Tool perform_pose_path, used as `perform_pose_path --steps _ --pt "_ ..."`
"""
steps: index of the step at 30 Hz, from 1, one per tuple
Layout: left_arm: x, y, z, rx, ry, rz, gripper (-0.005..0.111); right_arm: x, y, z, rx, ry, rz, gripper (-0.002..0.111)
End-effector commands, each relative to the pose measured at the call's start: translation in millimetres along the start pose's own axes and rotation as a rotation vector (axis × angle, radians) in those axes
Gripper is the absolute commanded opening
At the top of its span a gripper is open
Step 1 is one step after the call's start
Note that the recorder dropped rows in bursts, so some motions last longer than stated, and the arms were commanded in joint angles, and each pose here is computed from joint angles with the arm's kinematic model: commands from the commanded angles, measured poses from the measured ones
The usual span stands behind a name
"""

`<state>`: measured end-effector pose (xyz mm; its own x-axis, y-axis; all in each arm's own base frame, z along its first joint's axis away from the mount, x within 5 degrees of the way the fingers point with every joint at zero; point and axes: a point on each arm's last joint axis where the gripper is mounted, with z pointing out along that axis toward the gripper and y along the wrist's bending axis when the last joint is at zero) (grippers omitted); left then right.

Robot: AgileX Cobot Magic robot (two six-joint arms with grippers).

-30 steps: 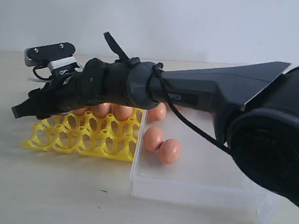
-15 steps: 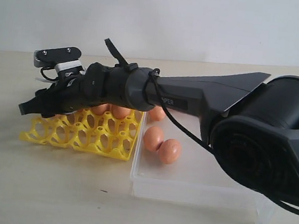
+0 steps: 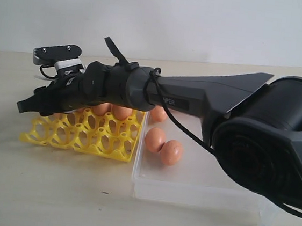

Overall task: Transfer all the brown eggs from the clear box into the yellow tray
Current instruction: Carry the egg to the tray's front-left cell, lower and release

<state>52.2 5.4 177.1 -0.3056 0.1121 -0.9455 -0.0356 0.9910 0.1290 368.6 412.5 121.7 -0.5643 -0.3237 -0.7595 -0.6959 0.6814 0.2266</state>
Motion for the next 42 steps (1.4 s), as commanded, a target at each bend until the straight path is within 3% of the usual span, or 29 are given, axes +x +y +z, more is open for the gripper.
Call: perform_pose_path --steps 1,27,42 --pt "-2 -0.2 0 0.006 -0.013 -0.006 0.000 -7 1 -1 0.009 -0.050 0.002 0.000" --pt "-2 -0.2 0 0.006 -0.013 -0.006 0.000 -3 -2 16 0.007 -0.059 -0.006 0.000" --pt "-2 -0.2 0 0.006 -0.013 -0.006 0.000 -38 6 4 -0.021 -0.142 -0.022 0.000"
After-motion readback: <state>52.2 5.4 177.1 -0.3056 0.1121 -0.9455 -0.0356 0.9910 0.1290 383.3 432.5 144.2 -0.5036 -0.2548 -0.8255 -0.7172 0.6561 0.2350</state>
